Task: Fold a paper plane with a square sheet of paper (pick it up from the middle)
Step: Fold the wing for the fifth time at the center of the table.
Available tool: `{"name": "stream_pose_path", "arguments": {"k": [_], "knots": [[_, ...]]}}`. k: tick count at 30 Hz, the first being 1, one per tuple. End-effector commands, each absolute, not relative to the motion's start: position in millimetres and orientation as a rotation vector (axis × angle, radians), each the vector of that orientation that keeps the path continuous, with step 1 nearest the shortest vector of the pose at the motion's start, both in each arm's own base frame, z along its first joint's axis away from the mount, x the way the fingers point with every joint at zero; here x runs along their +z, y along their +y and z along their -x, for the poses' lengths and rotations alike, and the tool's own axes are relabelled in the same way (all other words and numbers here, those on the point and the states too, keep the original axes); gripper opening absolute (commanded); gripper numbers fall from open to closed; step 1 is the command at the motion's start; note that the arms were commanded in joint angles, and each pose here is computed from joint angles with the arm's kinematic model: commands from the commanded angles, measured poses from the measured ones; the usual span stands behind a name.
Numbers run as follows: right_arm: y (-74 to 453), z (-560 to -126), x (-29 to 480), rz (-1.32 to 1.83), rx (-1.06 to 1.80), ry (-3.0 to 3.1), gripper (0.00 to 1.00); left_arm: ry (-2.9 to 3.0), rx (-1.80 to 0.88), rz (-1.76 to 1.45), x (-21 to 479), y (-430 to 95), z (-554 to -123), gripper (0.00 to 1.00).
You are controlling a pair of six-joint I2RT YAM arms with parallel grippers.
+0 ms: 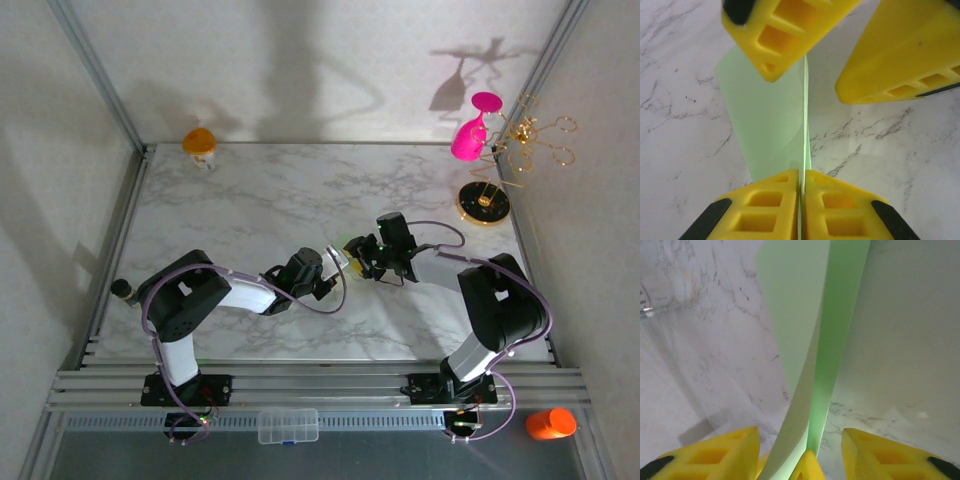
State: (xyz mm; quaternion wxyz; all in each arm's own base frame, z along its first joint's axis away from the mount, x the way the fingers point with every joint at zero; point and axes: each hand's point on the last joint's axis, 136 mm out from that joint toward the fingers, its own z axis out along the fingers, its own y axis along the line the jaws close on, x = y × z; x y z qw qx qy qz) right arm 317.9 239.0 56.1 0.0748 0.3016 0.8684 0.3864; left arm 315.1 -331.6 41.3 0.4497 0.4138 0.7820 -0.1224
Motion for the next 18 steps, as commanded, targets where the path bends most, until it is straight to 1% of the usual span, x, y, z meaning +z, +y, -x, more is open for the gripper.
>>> {"name": "stream_pose_path", "arguments": {"k": [1,5,10,18], "knots": [[225,-323,60,-0.902,1.069,2.592,0.56,1.961,-0.361,-1.034,34,-336,-307,0.11],[213,-330,68,-0.897,1.006,2.558,0.64,1.985,-0.401,-1.033,30,-336,-302,0.1],[199,-336,78,-0.89,0.951,2.509,0.71,2.026,-0.462,-1.025,23,-337,-296,0.1],[191,-337,82,-0.86,0.92,2.496,0.72,2.07,-0.51,-1.019,14,-336,-293,0.12]]}}
